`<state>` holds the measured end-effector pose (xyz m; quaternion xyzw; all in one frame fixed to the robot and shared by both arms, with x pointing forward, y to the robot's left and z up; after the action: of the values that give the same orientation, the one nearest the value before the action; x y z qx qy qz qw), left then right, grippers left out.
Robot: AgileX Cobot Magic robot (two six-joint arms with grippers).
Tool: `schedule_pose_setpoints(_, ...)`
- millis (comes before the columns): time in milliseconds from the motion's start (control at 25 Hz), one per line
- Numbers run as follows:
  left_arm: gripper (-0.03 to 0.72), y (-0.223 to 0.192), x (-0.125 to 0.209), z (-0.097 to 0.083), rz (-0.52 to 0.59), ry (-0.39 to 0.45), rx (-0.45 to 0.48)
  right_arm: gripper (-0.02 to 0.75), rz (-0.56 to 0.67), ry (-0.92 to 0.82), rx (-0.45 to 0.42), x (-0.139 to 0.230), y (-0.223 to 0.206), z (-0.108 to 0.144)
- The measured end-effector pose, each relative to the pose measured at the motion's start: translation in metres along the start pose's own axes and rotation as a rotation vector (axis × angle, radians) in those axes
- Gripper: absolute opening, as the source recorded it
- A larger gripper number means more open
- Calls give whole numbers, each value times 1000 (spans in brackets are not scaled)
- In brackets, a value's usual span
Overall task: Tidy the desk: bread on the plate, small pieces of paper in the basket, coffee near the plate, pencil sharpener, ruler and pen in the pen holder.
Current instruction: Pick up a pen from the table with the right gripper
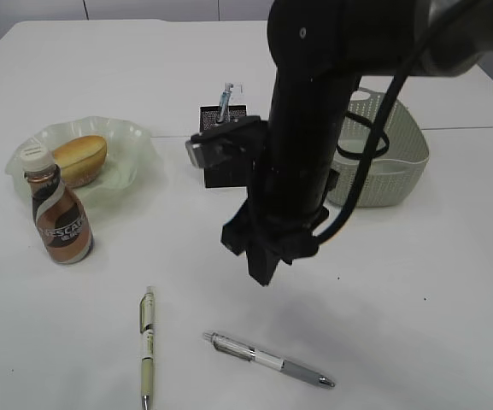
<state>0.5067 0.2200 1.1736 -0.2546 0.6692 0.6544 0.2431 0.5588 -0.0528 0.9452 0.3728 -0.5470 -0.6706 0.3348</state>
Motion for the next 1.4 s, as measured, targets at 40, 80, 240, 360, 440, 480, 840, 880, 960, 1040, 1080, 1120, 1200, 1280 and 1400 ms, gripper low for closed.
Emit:
schedule_pose_setpoints(40,368,0,0,0,0,0,0,333,23,12,-12,5,-7,3)
schedule_pose_setpoints(80,368,0,0,0,0,0,0,333,45,26,-23,10,-13,5)
schedule_pose_setpoints(240,368,0,0,0,0,0,0,333,86,92,-55,20,-25,13)
schedule_pose_setpoints(360,368,0,0,0,0,0,0,333,76,162,-93,19,-29,22)
schedule_pose_setpoints(440,368,0,0,0,0,0,0,333,67,227,-118,17,-33,31)
schedule_pose_setpoints(480,368,0,0,0,-1,-1,-2,333,61,248,-123,16,-36,35)
schedule_pose_setpoints(840,368,0,0,1,-3,-2,-6,333,-7,422,-26,1,-61,49)
schedule_pose_setpoints(880,368,0,0,1,-3,-2,-6,333,-7,426,-15,0,-64,47)
schedule_pose_setpoints(960,368,0,0,1,-3,-2,-6,333,13,432,-9,1,-74,43)
schedule_pose_setpoints(1040,368,0,0,1,-3,-2,-6,333,40,435,-12,3,-87,39)
schedule_pose_setpoints(1080,368,0,0,1,-3,-2,-6,333,50,437,-13,4,-91,38)
schedule_pose_setpoints(1120,368,0,0,1,-3,-2,-6,333,61,438,-15,5,-96,37)
schedule_pose_setpoints(1200,368,0,0,1,-3,-2,-6,333,72,439,-17,6,-102,36)
schedule_pose_setpoints(1280,368,0,0,1,-3,-2,-6,333,80,432,-12,7,-104,34)
schedule_pose_setpoints(1400,368,0,0,1,-3,-2,-6,333,92,408,24,7,-106,29)
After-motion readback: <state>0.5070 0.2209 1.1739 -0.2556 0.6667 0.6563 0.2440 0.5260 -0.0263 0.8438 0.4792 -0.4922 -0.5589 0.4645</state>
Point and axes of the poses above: a point on each arm's last joint axis where the gripper is mounted, y pointing back along that axis away from the gripper, z along the wrist's bending axis when the last joint is at zero, x = y × z, the point moved 6 cm from there along -y, pointing out along that axis toward the gripper, and after that the axes turned 15 degrees about y, right-handed, at the moved point
